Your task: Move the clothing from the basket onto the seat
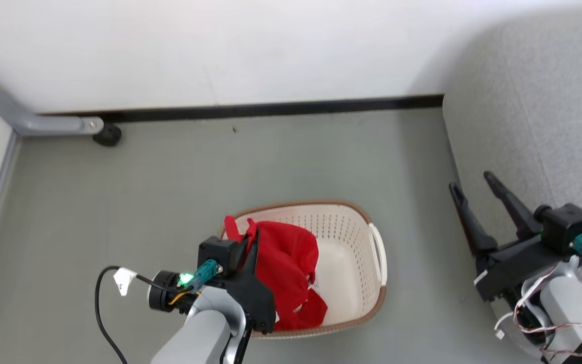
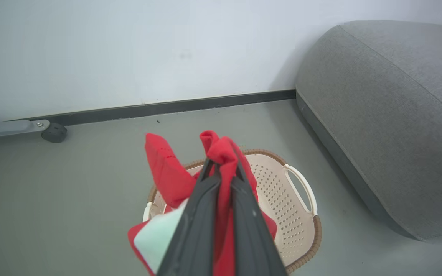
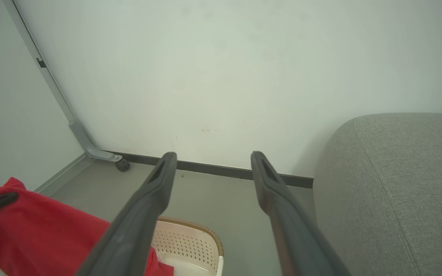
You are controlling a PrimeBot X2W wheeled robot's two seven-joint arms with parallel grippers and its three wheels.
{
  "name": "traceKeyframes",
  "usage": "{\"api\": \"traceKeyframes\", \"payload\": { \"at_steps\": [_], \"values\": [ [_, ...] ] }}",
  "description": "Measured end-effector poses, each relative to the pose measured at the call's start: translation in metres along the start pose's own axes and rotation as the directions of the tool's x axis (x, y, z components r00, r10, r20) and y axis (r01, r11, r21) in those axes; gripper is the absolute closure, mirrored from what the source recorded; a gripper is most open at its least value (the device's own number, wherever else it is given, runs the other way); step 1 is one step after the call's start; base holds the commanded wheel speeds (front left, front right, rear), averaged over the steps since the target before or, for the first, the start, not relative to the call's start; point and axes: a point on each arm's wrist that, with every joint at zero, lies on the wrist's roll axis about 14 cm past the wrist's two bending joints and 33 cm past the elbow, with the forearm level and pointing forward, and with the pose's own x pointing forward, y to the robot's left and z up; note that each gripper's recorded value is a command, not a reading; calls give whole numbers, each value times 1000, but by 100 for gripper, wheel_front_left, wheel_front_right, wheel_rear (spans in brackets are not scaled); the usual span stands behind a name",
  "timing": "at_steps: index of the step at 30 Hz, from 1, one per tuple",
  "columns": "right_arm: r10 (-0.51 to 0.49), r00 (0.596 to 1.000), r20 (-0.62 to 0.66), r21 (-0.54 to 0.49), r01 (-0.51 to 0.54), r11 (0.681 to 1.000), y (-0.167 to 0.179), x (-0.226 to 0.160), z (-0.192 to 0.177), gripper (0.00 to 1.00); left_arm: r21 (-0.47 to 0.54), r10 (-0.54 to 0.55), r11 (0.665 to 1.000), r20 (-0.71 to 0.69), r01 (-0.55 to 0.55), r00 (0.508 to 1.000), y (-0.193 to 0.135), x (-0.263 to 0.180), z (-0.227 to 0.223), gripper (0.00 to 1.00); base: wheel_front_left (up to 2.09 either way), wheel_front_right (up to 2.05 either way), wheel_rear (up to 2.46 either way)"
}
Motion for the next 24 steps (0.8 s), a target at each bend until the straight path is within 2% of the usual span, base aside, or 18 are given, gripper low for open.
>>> {"api": "traceKeyframes", "payload": {
  "at_steps": [10,14,24],
  "values": [
    [2,999,41,-28,-1,1000,11,-18,18,0,39,-64,998,241,56,968,-20,-17,80,100,0,0,0],
    [-5,999,42,-32,6,999,10,-21,18,0,57,-108,994,331,94,937,-33,-23,110,100,0,0,0],
    [7,999,40,-39,-5,999,17,-21,17,0,193,-210,973,503,128,838,-50,-42,177,100,0,0,0]
  ]
}}
